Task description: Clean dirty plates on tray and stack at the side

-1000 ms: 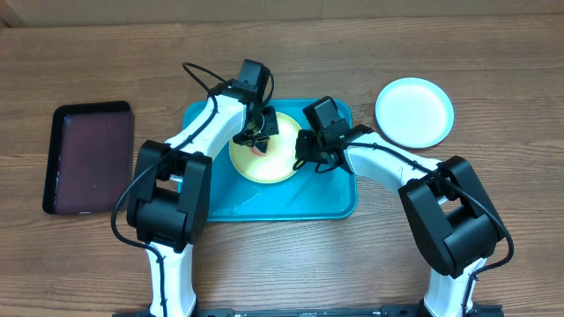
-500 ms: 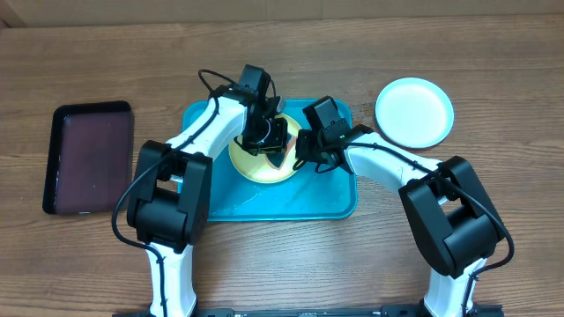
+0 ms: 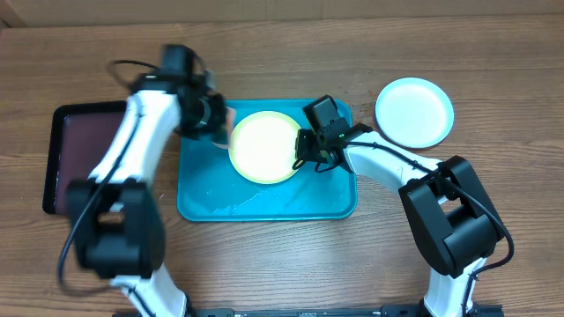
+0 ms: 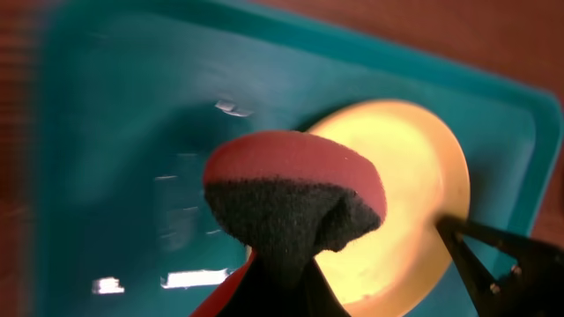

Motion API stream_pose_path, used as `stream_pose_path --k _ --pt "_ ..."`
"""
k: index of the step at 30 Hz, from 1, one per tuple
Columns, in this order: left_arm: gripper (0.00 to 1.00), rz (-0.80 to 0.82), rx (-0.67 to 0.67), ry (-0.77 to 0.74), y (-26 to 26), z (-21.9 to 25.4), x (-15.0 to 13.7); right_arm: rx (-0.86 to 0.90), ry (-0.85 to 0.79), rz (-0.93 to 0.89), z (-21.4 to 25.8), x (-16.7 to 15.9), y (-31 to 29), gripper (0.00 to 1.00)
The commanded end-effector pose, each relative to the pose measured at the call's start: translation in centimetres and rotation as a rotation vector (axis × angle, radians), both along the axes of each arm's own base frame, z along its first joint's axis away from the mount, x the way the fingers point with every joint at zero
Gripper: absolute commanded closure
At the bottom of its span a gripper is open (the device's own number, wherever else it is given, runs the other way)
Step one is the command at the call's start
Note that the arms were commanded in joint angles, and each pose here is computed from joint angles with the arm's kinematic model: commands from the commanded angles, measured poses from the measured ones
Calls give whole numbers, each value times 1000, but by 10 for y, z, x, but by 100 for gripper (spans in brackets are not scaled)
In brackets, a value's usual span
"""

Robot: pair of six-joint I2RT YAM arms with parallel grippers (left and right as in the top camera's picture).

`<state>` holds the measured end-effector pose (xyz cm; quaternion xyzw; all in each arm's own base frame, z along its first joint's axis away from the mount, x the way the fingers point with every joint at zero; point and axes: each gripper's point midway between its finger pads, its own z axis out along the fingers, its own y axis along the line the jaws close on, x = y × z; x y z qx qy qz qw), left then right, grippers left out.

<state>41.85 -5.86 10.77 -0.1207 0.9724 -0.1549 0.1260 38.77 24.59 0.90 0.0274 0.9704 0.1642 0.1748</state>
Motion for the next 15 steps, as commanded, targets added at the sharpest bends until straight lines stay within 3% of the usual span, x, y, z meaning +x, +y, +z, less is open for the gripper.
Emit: stream_pose_path --k 1,5,10,15 --pt "96 300 180 -71 62 41 -5 -52 -82 91 19 11 4 96" --pt "96 411 204 -70 90 53 -15 -189 -249 115 64 28 5 96" --pt "96 429 220 1 100 41 -27 -470 -473 158 124 40 6 96" --pt "96 428 226 12 100 37 -27 -619 -577 251 152 36 22 96"
